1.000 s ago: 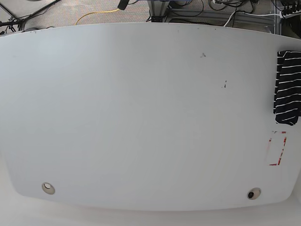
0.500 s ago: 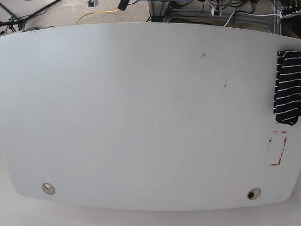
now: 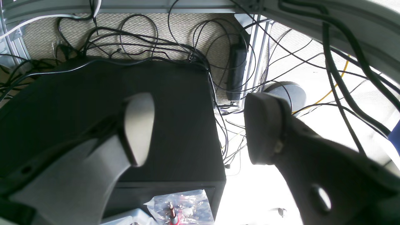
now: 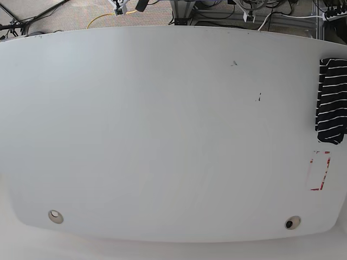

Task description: Fold the T-shirt properly

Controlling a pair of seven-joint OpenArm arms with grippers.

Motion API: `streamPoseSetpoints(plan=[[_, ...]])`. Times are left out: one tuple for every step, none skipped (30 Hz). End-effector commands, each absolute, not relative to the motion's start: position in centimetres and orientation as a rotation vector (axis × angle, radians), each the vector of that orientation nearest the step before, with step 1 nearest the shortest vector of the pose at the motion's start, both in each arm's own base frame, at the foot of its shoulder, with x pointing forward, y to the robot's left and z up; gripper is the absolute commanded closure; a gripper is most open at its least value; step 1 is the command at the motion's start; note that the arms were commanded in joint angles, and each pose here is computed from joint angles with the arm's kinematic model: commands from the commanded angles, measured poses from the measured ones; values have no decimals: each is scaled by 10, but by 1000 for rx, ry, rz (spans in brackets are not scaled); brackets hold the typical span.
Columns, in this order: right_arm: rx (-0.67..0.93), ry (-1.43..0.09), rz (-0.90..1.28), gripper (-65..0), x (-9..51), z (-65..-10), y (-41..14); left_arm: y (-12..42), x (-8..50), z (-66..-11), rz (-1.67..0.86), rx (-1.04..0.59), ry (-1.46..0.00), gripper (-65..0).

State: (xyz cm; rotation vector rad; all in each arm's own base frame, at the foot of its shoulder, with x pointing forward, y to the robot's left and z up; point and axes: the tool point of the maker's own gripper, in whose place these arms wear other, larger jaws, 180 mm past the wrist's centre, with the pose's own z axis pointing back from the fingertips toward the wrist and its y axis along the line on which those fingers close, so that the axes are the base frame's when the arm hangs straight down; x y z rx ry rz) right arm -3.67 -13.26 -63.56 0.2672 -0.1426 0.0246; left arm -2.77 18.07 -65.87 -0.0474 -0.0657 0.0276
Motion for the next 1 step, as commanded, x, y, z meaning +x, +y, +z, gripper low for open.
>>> streamPoseSetpoints(plan=[[263,-135,38,-108,-42,-635,-135,184,-32,-658,35,-41,-62,-414]])
